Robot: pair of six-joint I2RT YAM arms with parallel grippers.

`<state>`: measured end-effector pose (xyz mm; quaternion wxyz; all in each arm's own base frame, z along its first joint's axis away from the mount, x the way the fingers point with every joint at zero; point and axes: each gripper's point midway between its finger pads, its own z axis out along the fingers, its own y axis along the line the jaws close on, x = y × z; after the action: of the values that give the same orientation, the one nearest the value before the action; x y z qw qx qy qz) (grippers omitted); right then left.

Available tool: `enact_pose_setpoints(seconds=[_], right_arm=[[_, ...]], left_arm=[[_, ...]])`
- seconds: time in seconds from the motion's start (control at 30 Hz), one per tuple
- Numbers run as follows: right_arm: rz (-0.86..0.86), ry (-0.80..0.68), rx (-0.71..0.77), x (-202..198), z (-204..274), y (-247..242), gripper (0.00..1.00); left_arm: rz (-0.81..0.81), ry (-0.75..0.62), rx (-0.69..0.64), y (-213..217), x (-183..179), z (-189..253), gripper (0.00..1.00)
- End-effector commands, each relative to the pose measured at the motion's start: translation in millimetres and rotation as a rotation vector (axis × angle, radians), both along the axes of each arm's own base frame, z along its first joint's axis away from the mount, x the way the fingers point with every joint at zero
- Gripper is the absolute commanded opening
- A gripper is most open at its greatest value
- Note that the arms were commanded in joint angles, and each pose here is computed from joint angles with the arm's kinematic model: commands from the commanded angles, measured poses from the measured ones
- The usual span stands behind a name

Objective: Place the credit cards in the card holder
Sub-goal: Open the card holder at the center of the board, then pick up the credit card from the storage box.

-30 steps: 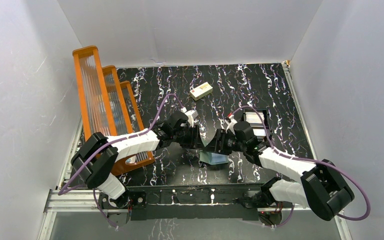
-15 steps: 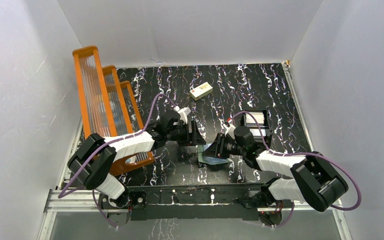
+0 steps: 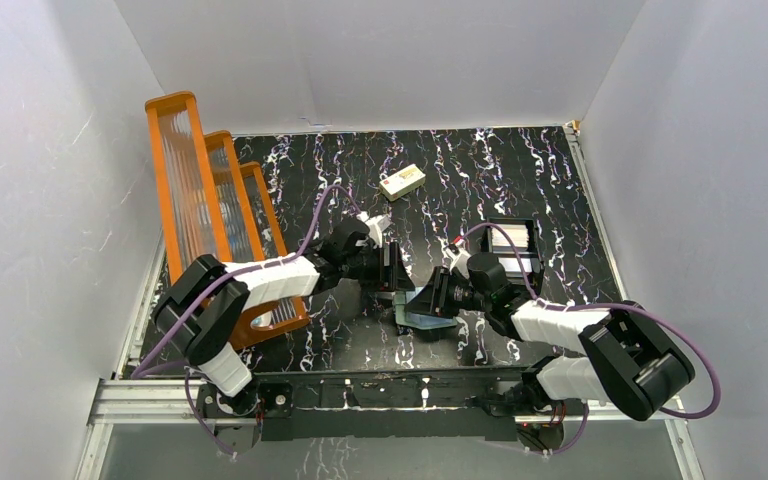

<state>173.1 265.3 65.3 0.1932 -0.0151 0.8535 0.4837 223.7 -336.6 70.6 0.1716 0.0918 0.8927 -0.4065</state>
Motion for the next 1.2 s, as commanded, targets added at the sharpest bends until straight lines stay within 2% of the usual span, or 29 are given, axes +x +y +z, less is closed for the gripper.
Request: enact_pose_setpoints(seconds=[0.0,0.1,0.23,0.3,0.37,0.53,0.73,0.83,1.0,1.03,1.17], right_arm=[[0.016,-0.037,0.009,6,6,5,0.43],[0.018,-0.006,-0.012,2,2,3,0.45],[0.015,-0.059,-0.066,13,20,2,0.49],[-0.018,-0.082,-0.119,21,29,-5,0.52],[-0.074,-0.126,-0.185,32,44,-15,0.53],[-0.248,-0.19,-0.378,65,68,-53,0.53],[-0.58,-0.184,-0.587,110,82,-127,0.53],[-0.794,-0.103,-0.594,122,87,-166,0.54],[-1.016,-0.056,-0.51,140,90,-212,0.49],[-1.023,-0.065,-0.514,144,91,-219,0.49],[-0.975,-0.111,-0.681,156,85,-248,0.51]], left_arm=[[-0.042,-0.019,0.0,-9,2,3,0.62],[-0.055,-0.013,0.026,-7,1,-1,0.49],[-0.045,-0.049,0.11,6,5,-2,0.21],[-0.044,-0.064,0.146,12,7,-2,0.12],[-0.053,-0.075,0.161,13,7,-1,0.07],[-0.091,-0.087,0.133,10,4,3,0.04],[-0.129,-0.094,0.096,4,1,15,0.11],[-0.142,-0.088,0.091,3,-1,16,0.12],[-0.146,-0.077,0.077,4,-5,16,0.12],[-0.147,-0.078,0.076,4,-6,16,0.12],[-0.154,-0.08,0.066,3,-7,20,0.13]])
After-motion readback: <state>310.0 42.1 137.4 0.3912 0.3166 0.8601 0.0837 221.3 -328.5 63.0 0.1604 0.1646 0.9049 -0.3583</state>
